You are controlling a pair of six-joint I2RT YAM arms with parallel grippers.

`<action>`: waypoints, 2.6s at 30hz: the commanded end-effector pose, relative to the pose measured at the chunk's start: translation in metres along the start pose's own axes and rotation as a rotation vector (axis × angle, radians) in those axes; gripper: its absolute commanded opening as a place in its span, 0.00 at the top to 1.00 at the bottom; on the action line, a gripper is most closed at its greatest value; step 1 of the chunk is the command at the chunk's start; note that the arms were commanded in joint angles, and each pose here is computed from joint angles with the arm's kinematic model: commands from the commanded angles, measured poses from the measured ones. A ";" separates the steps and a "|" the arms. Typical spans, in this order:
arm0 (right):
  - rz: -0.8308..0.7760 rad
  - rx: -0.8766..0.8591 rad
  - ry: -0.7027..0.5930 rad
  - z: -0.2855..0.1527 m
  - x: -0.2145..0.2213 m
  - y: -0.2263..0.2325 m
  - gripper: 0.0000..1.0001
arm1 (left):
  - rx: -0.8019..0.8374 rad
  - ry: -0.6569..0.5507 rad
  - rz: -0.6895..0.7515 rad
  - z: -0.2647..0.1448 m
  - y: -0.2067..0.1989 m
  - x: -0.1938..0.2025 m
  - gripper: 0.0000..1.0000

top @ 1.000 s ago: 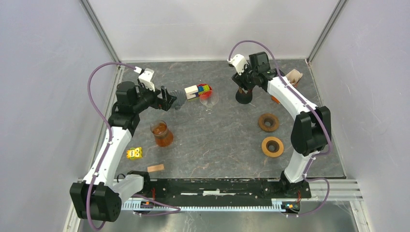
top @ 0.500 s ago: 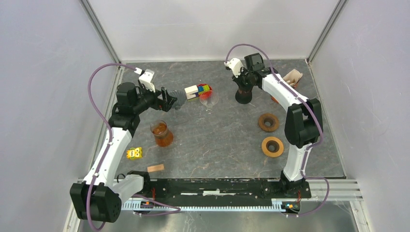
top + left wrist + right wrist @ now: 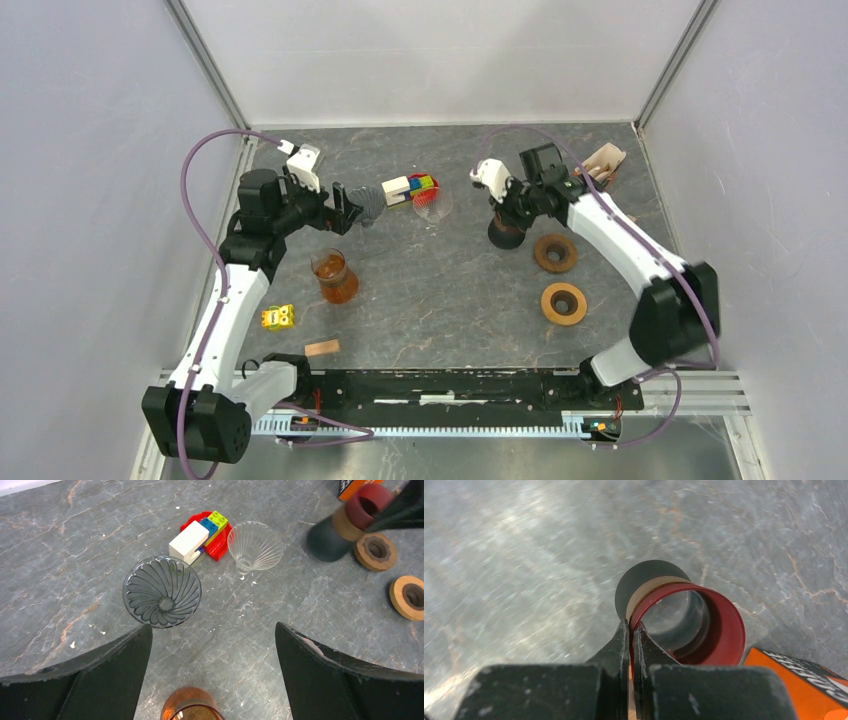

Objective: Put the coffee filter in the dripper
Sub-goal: Move the coffee server to the center of the board, then pick up the dripper holder from the center of the board.

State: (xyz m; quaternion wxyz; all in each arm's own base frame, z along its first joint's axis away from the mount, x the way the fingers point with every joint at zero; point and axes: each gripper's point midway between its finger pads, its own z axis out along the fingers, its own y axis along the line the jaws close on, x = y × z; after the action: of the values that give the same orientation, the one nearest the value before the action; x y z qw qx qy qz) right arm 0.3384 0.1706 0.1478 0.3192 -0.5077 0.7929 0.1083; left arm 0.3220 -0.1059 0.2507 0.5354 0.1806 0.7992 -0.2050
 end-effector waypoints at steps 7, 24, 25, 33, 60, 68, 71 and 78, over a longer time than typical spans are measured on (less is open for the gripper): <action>-0.268 -0.160 -0.199 -0.013 -0.027 0.100 1.00 | -0.004 -0.055 0.004 -0.001 0.001 -0.024 0.02; -0.419 -0.304 -0.095 0.018 -0.020 0.156 0.86 | -0.048 -0.024 0.034 -0.006 0.008 -0.014 0.00; -0.418 -0.299 -0.091 0.018 -0.019 0.155 0.79 | -0.049 -0.026 0.036 -0.006 0.008 -0.015 0.00; -0.452 -0.191 -0.128 -0.022 -0.034 0.138 0.19 | -0.053 -0.032 0.055 -0.007 0.009 -0.021 0.00; 0.083 0.009 0.330 -0.052 0.207 0.042 0.20 | -0.006 -0.085 0.011 -0.004 -0.001 -0.029 0.00; 0.169 -0.056 0.326 -0.041 0.228 0.045 0.21 | 0.008 -0.079 0.007 -0.003 -0.003 -0.024 0.00; 0.195 -0.102 0.316 -0.034 0.232 0.054 0.23 | 0.007 -0.081 0.008 -0.003 -0.003 -0.024 0.00; 0.238 -0.127 0.287 -0.025 0.230 0.054 0.39 | 0.008 -0.082 0.009 -0.002 -0.002 -0.023 0.00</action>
State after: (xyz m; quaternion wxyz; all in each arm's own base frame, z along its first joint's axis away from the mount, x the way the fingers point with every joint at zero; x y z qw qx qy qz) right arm 0.2089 0.0071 0.0168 0.1374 -0.4407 0.8810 0.1032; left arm 0.3282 -0.1048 0.2582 0.5475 0.1756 0.7931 -0.2010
